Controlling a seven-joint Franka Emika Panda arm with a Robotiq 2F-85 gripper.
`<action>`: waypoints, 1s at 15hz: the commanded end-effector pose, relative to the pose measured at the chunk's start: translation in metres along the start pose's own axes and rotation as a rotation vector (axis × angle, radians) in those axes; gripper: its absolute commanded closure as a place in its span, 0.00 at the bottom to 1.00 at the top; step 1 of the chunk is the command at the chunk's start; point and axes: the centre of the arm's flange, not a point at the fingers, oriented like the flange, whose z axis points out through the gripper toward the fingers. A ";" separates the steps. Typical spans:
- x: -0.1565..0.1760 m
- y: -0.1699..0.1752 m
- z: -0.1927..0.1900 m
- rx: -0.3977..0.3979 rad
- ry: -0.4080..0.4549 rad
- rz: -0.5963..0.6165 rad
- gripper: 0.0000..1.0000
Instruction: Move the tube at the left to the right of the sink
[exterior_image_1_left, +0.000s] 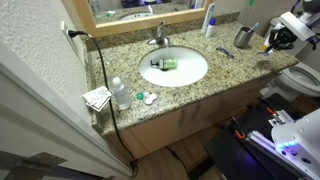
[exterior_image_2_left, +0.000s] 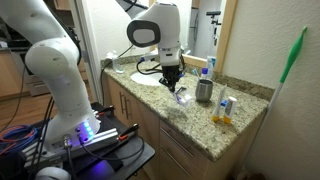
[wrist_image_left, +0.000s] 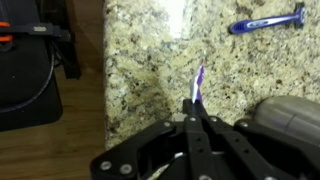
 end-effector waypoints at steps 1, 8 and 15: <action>0.032 -0.007 0.028 0.065 0.047 0.087 1.00; 0.022 -0.041 0.057 0.207 0.099 0.115 1.00; 0.015 -0.038 0.094 0.162 0.078 0.138 0.93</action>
